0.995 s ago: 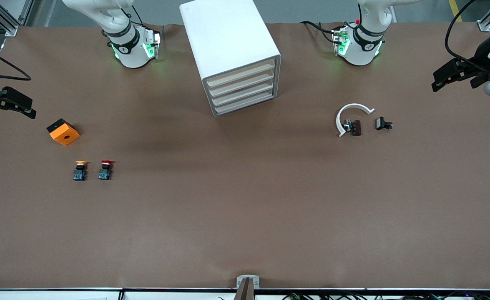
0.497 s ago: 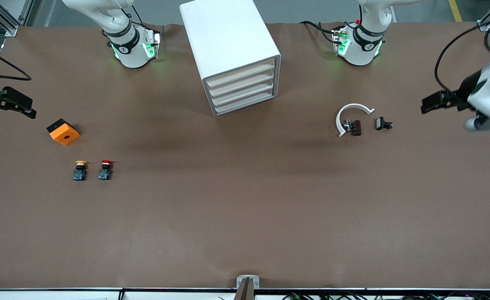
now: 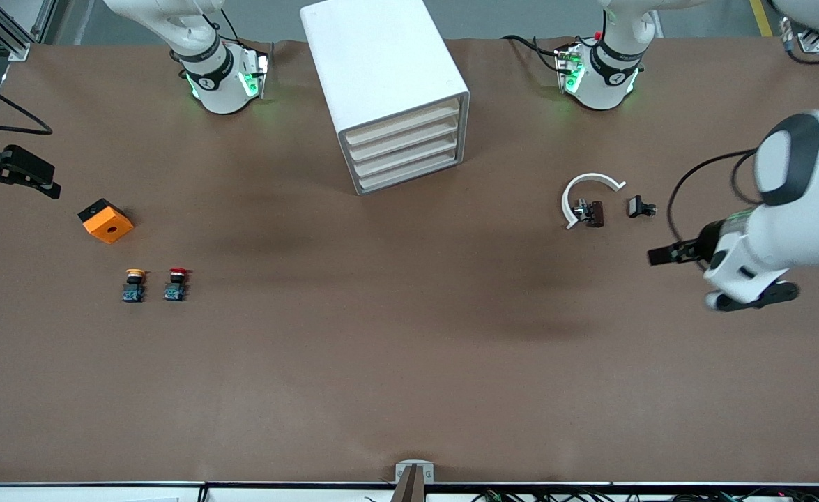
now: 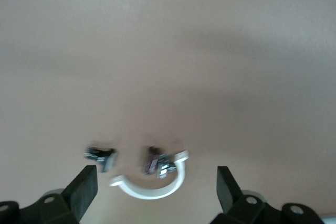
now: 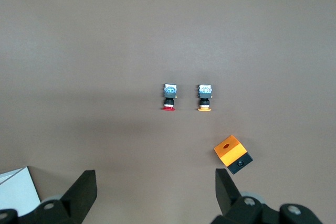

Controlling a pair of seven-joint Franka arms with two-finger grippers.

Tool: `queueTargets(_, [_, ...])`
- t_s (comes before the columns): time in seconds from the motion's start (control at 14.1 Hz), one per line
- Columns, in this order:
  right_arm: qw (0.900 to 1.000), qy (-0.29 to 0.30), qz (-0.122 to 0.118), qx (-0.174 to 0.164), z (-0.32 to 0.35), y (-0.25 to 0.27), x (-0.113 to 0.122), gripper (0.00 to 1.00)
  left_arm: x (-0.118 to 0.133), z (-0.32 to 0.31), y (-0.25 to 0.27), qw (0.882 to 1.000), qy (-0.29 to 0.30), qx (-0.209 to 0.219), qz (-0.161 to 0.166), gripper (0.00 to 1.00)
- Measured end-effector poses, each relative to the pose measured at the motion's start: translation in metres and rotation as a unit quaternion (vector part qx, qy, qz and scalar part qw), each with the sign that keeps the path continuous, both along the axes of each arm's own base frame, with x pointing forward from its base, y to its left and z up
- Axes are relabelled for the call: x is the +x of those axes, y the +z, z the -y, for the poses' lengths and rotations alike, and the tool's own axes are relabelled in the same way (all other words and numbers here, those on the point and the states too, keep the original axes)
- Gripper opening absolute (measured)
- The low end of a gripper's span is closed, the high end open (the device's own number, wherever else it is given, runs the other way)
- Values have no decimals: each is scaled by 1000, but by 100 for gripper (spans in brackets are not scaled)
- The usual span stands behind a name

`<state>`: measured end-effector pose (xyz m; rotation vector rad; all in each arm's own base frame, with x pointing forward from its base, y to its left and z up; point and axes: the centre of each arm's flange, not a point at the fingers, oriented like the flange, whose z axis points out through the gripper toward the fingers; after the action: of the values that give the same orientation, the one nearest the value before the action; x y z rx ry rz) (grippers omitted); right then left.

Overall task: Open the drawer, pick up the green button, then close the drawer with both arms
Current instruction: 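Reach the left gripper toward the white drawer cabinet's handle, then grasp the drawer handle with the left gripper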

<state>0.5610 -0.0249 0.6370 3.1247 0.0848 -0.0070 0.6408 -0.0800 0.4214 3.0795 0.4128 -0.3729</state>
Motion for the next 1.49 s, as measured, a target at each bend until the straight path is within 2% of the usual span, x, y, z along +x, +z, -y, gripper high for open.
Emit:
queueTargets(0.36, [1000,0,1,0,-1,1,0,100,5,95,-95,990,130,41,-26,100])
queueTargets(0.5, [1000,1,1,0,-1,1,0,100,-8,141,-125,977,198,62,-51,100])
queueTargets(0.64, [1000,1,1,0,-1,1,0,100,-30,192,-151,952,281,94,-76,100])
queueTargets(0.71, [1000,1,1,0,-1,1,0,100,-41,216,-161,936,321,113,-85,100])
queueTargets(0.85, [1000,1,1,0,-1,1,0,100,-60,249,-179,895,407,137,-118,100])
queueTargets(1.14, [1000,1,1,0,-1,1,0,100,-82,280,-213,799,534,146,-236,100])
queueTargets(1.28, [1000,1,1,0,-1,1,0,100,-98,298,-225,751,570,171,-287,100])
queueTargets(1.49, [1000,1,1,0,-1,1,0,100,-133,335,-236,696,591,223,-340,100])
